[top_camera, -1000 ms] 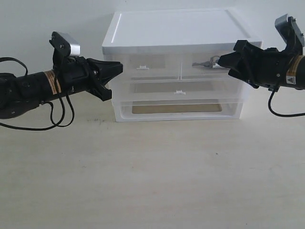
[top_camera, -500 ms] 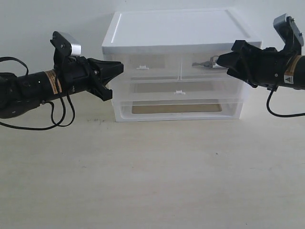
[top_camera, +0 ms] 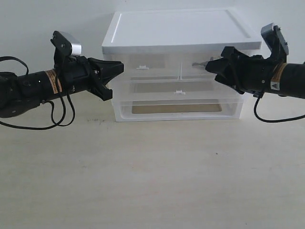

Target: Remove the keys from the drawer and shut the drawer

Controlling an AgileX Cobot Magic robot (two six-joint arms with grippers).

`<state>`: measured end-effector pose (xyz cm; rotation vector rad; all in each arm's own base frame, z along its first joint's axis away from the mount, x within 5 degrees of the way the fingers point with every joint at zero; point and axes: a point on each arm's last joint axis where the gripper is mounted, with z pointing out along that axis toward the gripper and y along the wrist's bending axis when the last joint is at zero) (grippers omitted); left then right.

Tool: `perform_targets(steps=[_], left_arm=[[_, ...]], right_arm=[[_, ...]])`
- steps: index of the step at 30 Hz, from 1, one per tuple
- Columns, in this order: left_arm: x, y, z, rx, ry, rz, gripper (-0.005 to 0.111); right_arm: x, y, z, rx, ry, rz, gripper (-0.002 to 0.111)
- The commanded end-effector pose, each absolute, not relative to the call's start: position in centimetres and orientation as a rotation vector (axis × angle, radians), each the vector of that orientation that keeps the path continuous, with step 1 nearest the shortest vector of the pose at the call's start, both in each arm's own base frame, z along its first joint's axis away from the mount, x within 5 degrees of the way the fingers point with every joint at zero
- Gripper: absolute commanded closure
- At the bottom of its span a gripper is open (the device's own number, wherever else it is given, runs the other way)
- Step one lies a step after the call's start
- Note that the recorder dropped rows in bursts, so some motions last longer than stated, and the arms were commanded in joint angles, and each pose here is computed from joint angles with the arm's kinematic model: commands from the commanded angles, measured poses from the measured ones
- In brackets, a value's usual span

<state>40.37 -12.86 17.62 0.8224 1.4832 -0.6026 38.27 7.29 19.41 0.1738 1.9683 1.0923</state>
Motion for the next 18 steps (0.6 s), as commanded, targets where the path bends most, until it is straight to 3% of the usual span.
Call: perform_targets(steps=[1,18], left_arm=[[41.1,-12.5,17.8,0.756,1.501,-0.571,0.102],[41.1,-12.5,17.8,0.756,1.507,-0.567,0.102]], right_arm=[[39.2,7.4,20.3,0.174,1.915,1.098,0.062],[39.4,5.3,21.4,0.181,1.856,1.132,0.062]])
